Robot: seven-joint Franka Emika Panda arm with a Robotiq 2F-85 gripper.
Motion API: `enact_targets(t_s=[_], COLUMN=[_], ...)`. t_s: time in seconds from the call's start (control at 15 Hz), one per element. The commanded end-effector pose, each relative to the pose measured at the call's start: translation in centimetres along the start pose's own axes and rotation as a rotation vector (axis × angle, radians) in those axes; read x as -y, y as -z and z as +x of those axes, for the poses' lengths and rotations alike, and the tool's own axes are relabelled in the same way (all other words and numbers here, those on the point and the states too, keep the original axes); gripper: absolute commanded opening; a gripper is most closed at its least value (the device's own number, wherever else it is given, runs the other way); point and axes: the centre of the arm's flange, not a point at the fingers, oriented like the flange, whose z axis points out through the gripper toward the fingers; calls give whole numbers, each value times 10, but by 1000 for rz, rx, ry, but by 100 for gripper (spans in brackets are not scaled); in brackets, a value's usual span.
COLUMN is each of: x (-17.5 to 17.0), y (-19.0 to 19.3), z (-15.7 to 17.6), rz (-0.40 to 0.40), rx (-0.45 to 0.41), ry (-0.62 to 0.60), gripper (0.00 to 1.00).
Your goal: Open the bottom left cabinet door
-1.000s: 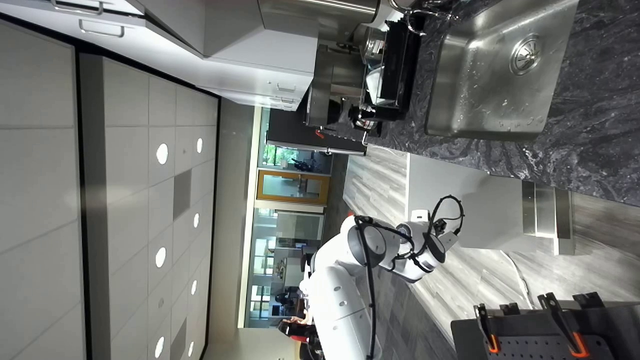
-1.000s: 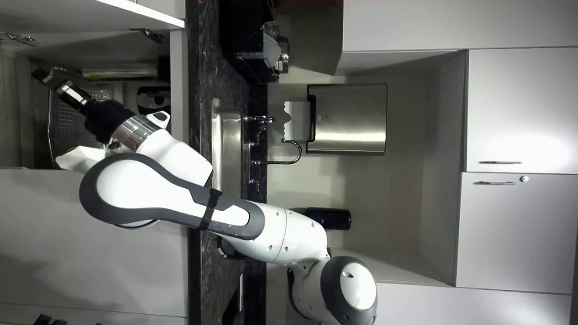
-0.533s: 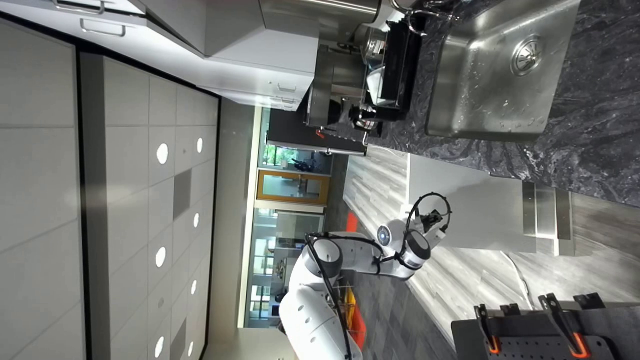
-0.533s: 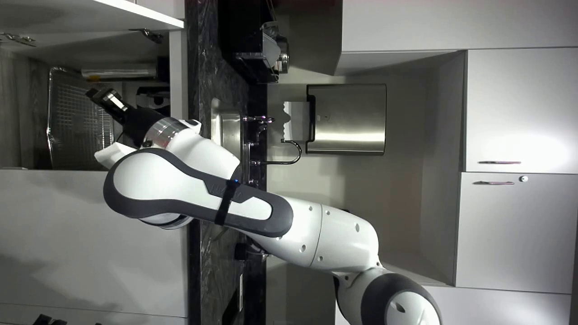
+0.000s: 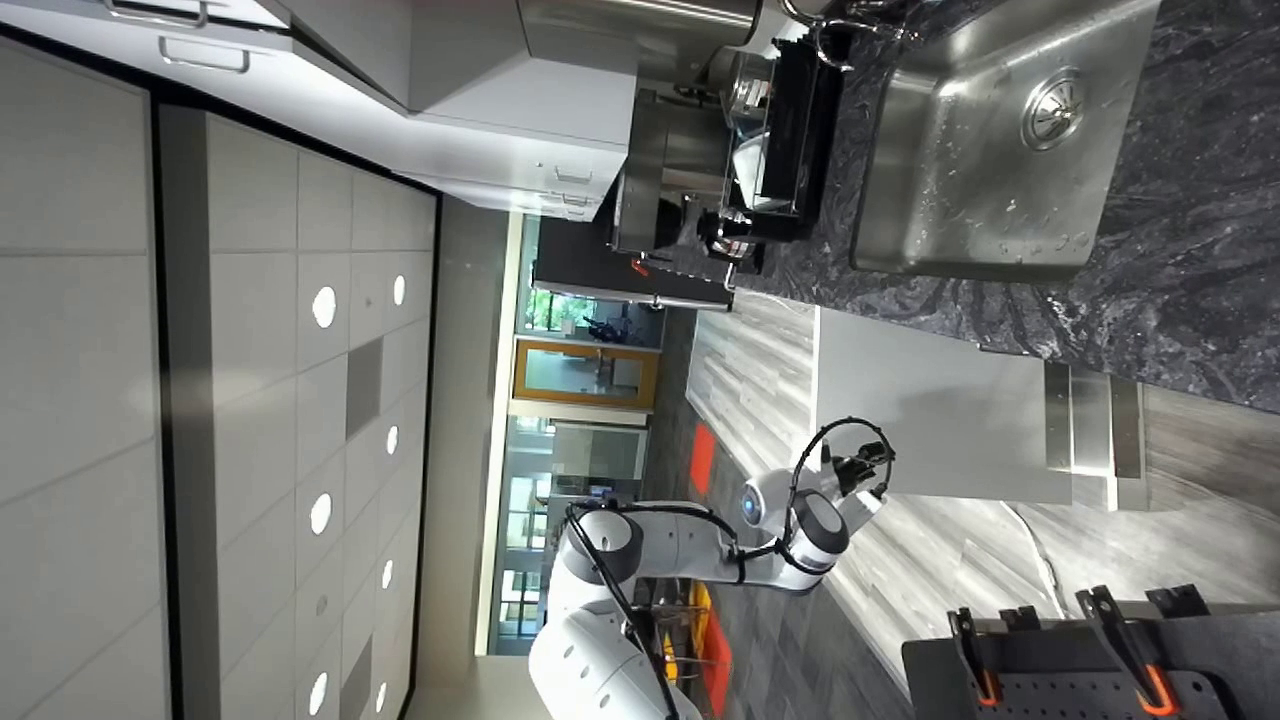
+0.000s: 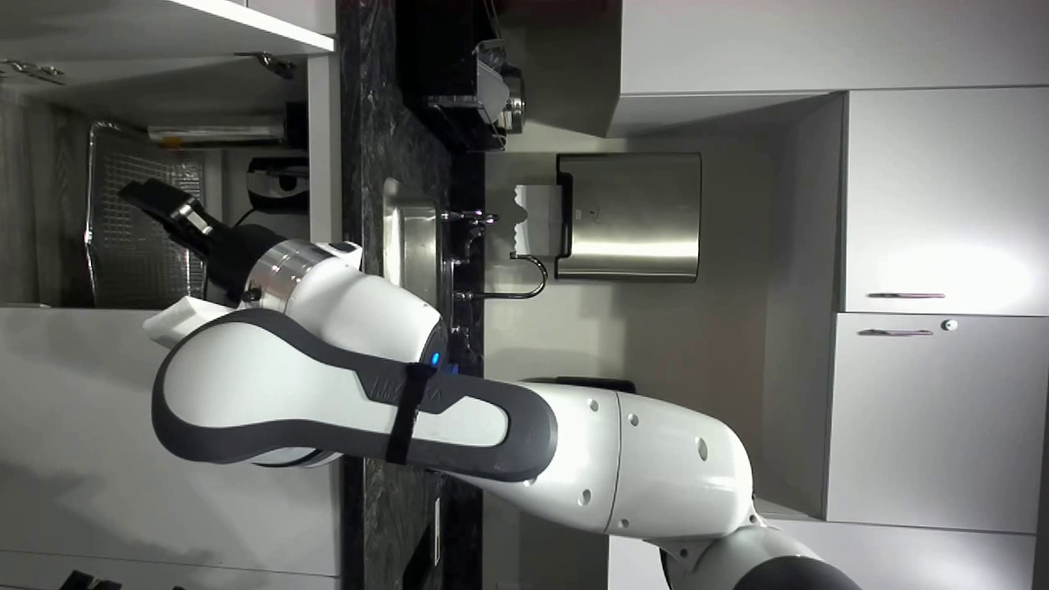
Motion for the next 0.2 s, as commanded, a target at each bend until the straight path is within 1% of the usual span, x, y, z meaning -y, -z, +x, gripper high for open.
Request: enact_targets(t_s=[0.0,0.13], x=[0,-1], y=[1,2], z=[-1,0], rz=[-1,-3], rx=[1,0], ry=[0,-1], gripper=[78,78])
